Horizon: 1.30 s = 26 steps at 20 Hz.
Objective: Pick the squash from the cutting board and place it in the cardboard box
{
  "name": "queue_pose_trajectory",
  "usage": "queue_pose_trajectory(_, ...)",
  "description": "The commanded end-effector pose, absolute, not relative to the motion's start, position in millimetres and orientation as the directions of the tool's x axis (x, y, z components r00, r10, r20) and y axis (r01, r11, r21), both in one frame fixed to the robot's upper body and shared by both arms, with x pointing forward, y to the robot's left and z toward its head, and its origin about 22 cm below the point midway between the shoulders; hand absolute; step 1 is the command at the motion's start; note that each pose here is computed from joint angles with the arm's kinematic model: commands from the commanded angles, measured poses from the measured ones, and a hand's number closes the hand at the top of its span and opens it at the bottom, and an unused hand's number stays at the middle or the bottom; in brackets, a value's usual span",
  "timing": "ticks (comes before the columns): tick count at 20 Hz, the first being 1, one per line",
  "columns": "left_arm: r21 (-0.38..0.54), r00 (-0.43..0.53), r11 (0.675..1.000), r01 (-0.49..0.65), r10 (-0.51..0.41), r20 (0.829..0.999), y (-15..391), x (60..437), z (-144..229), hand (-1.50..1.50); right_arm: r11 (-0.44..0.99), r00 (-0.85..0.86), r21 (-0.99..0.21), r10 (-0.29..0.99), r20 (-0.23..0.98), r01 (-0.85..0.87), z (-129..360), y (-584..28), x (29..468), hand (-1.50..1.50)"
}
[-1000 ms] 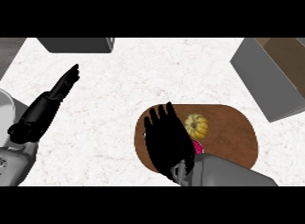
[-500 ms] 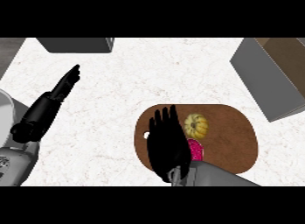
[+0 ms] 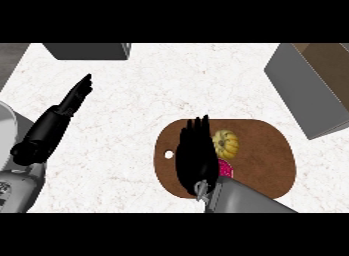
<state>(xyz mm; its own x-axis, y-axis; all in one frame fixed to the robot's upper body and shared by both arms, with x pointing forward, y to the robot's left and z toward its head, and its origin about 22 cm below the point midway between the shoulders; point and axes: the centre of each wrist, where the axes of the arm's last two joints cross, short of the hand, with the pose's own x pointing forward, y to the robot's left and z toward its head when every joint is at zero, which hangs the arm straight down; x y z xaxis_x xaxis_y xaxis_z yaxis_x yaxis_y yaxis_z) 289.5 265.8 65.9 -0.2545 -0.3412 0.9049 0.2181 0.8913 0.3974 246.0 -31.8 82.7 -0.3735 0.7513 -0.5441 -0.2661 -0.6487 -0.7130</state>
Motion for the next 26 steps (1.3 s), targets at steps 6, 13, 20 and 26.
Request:
queue_pose_trajectory(6, 0.397, -0.257, 0.895, 0.202, -0.343, 0.904, 260, 298, 75, 0.0, -0.635, -0.354, -0.72, 0.766, -0.537, -0.282, 79, -49, 256, -1.5)
queue_pose_trajectory(13, 0.397, -0.252, 0.895, 0.205, -0.343, 0.905, 264, 281, 65, 0.0, -0.631, -0.36, -0.71, 0.771, -0.526, -0.313, 51, -56, 264, -1.5)
queue_pose_trajectory(20, 0.386, -0.261, 0.896, 0.218, -0.328, 0.908, 287, 302, 56, 0.0, -0.667, -0.314, -0.691, 0.743, -0.59, -0.279, 39, -77, 281, -1.5)
queue_pose_trajectory(26, 0.398, -0.242, 0.893, 0.209, -0.347, 0.906, 256, 285, 59, 0.0, -0.638, -0.329, -0.691, 0.769, -0.548, -0.339, 21, -91, 285, -1.5)
